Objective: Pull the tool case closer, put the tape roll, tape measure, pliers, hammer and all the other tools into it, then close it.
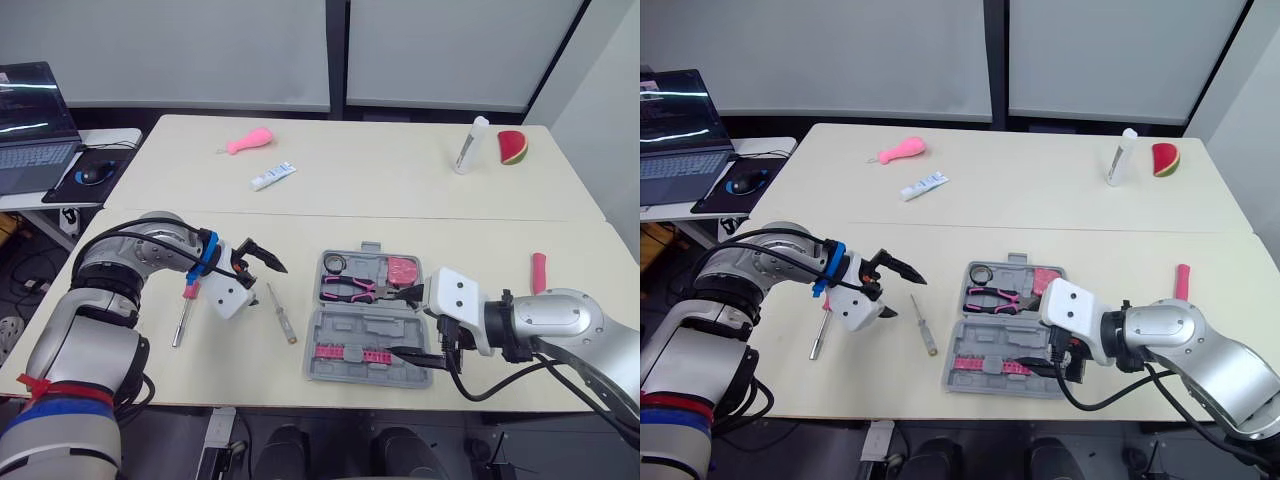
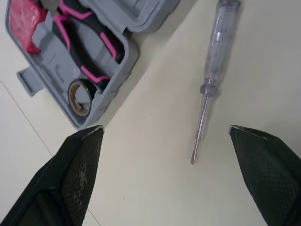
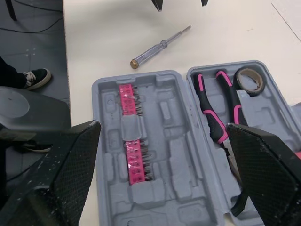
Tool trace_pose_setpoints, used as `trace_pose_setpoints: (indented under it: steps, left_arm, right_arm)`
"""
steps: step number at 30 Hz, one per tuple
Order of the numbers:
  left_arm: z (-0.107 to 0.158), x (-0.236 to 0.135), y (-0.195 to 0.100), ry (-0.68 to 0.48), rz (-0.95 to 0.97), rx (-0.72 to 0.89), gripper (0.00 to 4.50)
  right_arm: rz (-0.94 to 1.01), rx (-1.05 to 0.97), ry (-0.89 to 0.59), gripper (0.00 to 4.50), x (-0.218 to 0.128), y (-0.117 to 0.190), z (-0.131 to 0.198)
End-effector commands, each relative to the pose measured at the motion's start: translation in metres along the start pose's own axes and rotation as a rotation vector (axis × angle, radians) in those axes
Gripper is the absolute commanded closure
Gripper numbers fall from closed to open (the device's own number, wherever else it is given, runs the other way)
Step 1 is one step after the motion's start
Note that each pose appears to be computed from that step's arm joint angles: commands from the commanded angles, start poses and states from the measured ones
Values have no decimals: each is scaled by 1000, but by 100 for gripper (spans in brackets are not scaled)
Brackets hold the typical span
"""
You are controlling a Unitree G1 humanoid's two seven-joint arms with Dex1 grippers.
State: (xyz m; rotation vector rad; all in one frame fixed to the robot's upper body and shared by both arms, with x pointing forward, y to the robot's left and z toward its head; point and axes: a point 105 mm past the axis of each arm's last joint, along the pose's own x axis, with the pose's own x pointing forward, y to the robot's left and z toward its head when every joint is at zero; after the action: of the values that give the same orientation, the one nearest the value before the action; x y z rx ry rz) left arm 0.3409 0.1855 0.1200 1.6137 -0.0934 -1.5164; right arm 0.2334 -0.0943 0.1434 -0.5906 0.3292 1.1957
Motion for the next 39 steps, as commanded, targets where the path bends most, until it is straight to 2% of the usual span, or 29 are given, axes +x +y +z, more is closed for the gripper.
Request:
trace_pose_setpoints:
  steps: [1,5,8,17,21,23,26,30,39]
  left_arm:
    - [-3,-8,0,-35,81,-239,7]
    - [8,-10,-4,-97,144,-501,7]
    - [12,-15,-9,-94,217,-740,7]
    - [22,-31,-37,36,443,-1380,7]
    - [24,-27,-51,113,569,-1615,7]
    - [32,-15,-57,110,621,-1759,7]
    - [39,2,-57,121,672,-1876,7]
    - [32,26,-54,229,813,-1978,7]
    - [37,68,-44,329,920,-2129,7]
  right_arm:
    - [-21,-80,-34,0,2,-4,14]
    - [-29,-100,-51,0,7,-8,21]
    - [-28,-112,-62,0,11,-11,26]
    - [9,-126,-109,0,15,-12,45]
    - [20,-126,-114,0,15,-13,49]
    - [32,-128,-108,0,14,-12,49]
    - [56,-126,-99,0,13,-10,48]
    - [90,-120,-80,0,11,-8,46]
    - [118,-112,-34,0,2,-11,39]
